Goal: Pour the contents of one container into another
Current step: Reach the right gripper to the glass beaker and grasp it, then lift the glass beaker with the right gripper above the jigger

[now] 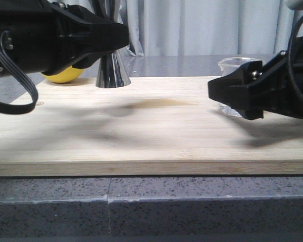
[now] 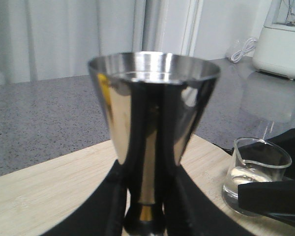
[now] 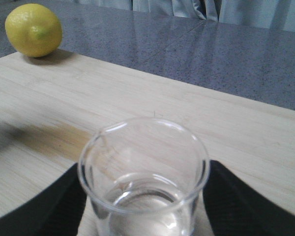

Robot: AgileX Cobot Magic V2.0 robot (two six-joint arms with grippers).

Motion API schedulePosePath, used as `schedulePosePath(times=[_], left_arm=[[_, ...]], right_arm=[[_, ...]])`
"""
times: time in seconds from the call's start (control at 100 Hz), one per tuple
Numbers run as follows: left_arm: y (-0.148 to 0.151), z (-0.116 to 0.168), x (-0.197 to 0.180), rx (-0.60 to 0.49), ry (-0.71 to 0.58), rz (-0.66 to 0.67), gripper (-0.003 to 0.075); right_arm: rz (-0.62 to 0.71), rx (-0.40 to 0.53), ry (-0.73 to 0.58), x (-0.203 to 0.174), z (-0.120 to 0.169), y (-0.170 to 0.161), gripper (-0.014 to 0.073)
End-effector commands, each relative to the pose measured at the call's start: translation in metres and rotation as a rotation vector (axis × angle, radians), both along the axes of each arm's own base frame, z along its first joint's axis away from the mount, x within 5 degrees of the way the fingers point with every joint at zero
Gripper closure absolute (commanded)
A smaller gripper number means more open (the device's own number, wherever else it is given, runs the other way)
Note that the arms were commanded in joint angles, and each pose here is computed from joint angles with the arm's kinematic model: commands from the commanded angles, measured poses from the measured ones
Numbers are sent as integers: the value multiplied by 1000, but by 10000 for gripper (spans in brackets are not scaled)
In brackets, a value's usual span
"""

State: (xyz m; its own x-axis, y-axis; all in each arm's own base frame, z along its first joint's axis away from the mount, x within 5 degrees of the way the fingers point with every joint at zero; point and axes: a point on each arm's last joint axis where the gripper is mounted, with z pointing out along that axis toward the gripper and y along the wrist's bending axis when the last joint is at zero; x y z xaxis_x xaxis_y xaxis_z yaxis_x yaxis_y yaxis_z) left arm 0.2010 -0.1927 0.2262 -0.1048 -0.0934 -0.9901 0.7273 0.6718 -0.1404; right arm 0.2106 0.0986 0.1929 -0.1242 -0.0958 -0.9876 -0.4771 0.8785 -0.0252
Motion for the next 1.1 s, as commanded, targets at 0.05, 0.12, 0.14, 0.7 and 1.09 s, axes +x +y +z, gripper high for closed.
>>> schedulePosePath(times=[0.05,0.12,0.14,0.7,1.09], left_arm=[[0,25,0,-111,-96,-3,660],[0,25,0,-111,-96,-3,660],[0,25,0,-111,-96,-3,660],[-3,24,-3,-97,-93,-45,660],[-5,21,-6,-86,-62,-90,660]], right_arm=[[32,42,-126,2,18,5,246],[38,40,-129,2,18,5,272],[39,40,-129,2,18,5,279],[60,104,-265,6,37,9,319],[156,-64,-323,42,92,33,319]])
